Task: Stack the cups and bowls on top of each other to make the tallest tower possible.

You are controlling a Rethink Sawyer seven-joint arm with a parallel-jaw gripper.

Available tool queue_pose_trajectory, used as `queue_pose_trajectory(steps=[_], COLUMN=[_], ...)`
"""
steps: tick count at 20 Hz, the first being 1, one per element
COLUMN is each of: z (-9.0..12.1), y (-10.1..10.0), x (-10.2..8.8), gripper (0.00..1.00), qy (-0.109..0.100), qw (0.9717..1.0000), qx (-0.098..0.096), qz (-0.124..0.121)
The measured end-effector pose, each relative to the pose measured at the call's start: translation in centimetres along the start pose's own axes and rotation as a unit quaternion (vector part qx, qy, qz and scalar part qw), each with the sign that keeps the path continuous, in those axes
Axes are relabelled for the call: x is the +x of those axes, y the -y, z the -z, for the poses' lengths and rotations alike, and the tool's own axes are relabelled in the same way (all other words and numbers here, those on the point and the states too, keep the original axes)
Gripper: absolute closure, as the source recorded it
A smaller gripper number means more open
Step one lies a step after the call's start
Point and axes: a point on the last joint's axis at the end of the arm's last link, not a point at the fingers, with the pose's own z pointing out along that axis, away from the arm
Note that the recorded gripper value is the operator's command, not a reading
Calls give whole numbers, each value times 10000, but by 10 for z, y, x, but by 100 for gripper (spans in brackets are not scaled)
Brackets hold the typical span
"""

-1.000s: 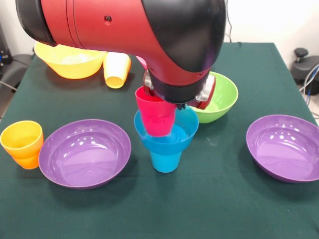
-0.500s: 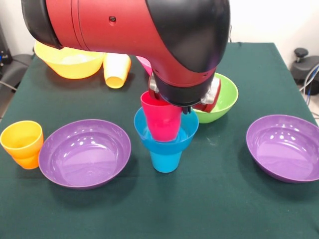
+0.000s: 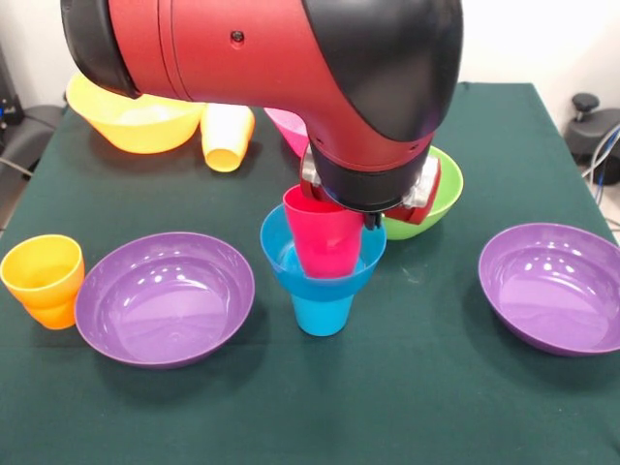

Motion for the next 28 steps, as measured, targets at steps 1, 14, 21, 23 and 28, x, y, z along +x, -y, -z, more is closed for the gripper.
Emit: queue_pose_trajectory(steps=[1, 14, 21, 23, 28], z=[-1, -2, 1, 3, 7], y=[0, 5, 9, 10, 12], x=[0, 8, 12, 14, 17], gripper=[100, 100, 100, 100, 100], qy=[-6, -106, -166, -174, -207], qw=[10000, 9998, 9997, 9997, 9996], qx=[18, 154, 162, 158, 155], qz=[-5, -61, -96, -112, -143])
